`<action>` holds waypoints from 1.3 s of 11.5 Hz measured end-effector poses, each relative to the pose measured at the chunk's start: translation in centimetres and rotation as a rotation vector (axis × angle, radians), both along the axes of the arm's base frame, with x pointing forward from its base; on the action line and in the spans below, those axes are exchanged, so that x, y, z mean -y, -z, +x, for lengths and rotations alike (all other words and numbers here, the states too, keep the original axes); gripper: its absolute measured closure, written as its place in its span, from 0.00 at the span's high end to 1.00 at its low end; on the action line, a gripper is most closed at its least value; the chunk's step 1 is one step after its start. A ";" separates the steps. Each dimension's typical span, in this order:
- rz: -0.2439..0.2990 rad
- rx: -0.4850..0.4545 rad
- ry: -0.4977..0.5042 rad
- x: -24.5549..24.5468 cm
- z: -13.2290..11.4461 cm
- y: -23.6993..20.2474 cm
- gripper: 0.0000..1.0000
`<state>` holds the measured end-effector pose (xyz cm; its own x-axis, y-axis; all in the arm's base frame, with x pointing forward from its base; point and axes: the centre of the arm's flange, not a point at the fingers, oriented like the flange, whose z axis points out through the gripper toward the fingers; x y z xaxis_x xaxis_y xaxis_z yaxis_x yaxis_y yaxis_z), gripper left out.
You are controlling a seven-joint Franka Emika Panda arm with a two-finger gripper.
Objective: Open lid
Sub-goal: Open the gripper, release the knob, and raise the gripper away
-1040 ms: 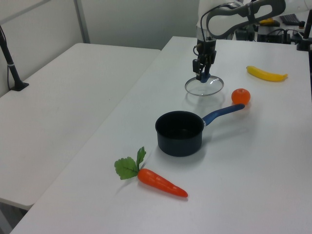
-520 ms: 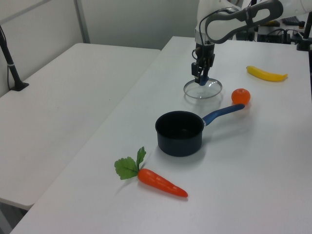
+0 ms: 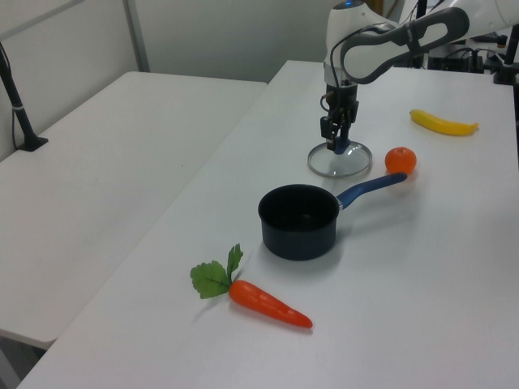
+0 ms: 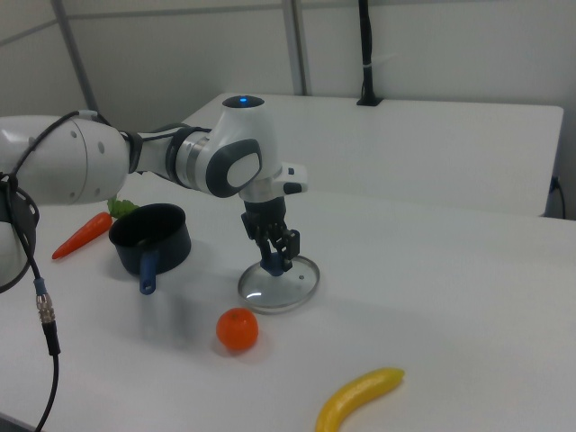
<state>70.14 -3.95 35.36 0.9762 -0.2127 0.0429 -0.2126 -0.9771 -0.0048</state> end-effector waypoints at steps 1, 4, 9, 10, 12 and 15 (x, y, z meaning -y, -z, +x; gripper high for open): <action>0.001 -0.003 0.000 0.0 -0.1 0.2 0.64; 0.002 -0.028 -0.004 -0.4 -0.5 1.4 0.88; 0.004 0.041 0.009 0.2 -0.3 -3.1 1.00; 0.009 0.044 0.013 0.5 -0.8 -5.3 1.00; 0.029 0.008 0.012 0.6 -2.7 -10.8 1.00; 0.066 -0.046 0.001 0.5 -7.7 -19.6 1.00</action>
<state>62.46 -4.40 54.99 0.9765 -0.2150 -0.0160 -0.2156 -0.9747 -0.0596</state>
